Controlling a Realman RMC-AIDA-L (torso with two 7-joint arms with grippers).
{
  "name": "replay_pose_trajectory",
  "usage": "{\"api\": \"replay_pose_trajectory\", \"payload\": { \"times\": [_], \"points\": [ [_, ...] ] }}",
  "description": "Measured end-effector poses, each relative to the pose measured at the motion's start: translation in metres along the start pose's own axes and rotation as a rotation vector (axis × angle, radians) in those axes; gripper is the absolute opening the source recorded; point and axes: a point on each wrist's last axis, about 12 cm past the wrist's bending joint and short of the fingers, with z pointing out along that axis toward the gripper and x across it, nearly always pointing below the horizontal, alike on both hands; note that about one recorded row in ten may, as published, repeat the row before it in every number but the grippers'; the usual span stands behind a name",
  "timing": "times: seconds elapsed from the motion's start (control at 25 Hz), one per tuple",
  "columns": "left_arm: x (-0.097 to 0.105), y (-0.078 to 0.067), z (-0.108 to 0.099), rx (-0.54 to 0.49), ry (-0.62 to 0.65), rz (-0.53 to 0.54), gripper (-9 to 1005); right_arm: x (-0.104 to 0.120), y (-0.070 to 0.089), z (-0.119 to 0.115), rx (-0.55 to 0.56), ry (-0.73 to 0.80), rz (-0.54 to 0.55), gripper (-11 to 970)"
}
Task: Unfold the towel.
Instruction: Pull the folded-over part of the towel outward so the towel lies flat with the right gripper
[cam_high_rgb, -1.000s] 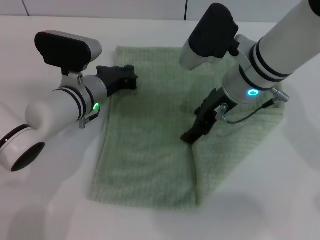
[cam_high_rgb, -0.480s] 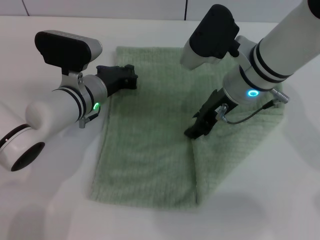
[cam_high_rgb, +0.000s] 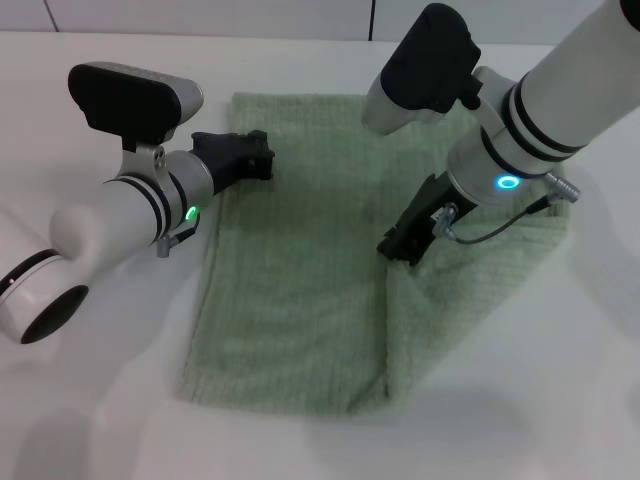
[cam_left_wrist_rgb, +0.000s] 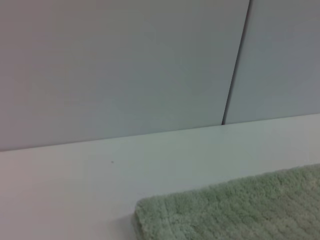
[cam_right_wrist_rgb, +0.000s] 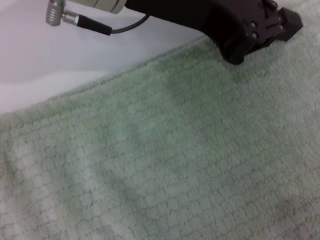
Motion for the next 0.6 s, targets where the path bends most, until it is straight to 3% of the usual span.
{"api": "replay_pose_trajectory", "payload": {
  "times": [0.2,0.6],
  "points": [
    [0.0005,0.0011,-0.0004,-0.002,0.001,0.0,-1,0.0011,-0.0001,-0.001,0.005,0.011,-0.01,56],
    [0.0013,0.0014,-0.001,-0.002,-0.001,-0.002,-2,0.0002,0.0015,-0.0036,0.004,0.013,-0.022,54]
  ]
}}
